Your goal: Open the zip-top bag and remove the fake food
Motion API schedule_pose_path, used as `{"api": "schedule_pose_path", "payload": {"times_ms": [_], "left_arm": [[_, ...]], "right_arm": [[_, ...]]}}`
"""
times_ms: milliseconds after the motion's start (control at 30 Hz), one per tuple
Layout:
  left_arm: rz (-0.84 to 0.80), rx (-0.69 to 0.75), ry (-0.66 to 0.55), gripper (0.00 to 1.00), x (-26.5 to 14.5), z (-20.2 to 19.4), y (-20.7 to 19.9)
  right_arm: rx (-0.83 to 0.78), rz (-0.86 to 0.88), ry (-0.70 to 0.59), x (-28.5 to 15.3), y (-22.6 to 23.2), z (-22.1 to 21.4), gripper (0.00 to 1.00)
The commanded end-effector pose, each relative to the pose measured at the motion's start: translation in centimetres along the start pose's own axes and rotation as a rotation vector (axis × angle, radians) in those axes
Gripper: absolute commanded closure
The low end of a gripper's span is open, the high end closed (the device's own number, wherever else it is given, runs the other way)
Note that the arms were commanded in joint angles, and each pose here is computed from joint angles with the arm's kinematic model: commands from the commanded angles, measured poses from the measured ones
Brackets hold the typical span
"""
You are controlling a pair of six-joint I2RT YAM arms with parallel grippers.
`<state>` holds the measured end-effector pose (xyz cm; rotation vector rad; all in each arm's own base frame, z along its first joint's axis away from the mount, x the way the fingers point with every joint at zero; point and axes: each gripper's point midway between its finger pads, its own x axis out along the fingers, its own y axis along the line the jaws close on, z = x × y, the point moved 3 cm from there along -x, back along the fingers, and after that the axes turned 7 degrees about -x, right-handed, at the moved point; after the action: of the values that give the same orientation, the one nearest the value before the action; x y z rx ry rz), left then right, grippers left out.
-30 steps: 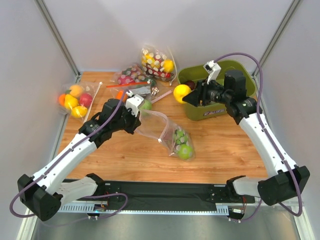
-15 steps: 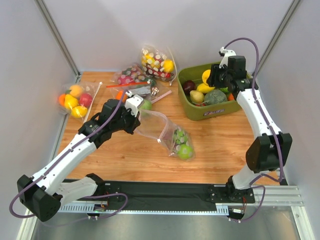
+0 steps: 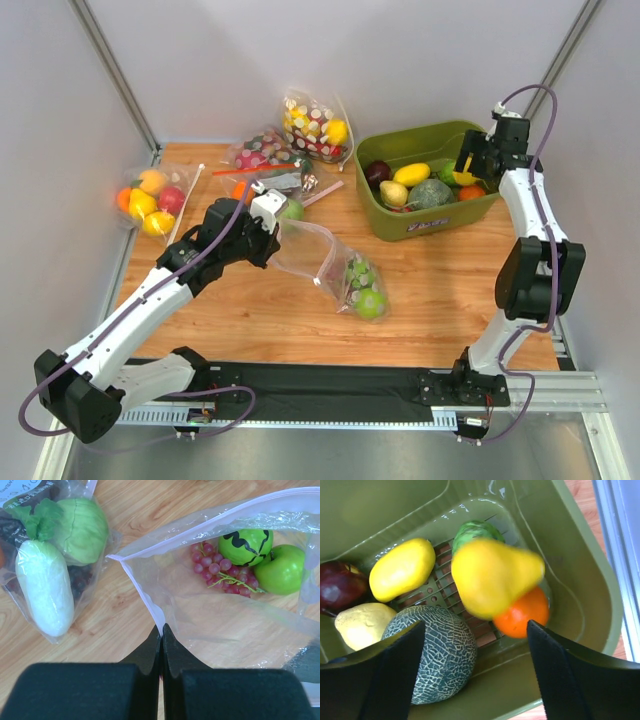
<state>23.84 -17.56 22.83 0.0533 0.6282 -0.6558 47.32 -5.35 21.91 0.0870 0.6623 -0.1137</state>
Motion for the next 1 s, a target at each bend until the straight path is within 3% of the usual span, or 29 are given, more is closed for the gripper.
{"api": "schedule_pose_path", "payload": {"times_ms": [0, 300, 500, 733, 967], "left_arm": [[-0.006, 0.021, -0.032, 1.00, -0.2, 0.7, -0.1], [-0.015, 0.024, -0.049, 1.00, -0.5, 0.9, -0.3], [-0.044, 0.022, -0.080, 1.00, -1.1, 1.4, -0.8], [-0.039, 0.026, -0.093, 1.00, -1.4, 1.6, -0.8], [-0.037, 0.026, -0.092, 1.00, -1.5, 1.6, -0.7]], "right_arm": [[-0.009, 0.020, -0.078, 0.0, 0.6, 2.3, 0.15], [0.003, 0.123, -0.177, -3.9, 2.4, 4.2, 0.16], [-0.061, 0.318, -0.200, -9.2, 8.1, 5.0, 0.16], [-0.153, 0.841, -0.220, -18.1, 21.0, 2.2, 0.16], [-0.255, 1.352, -0.073, -26.5, 30.6, -2.6, 0.20]]}}
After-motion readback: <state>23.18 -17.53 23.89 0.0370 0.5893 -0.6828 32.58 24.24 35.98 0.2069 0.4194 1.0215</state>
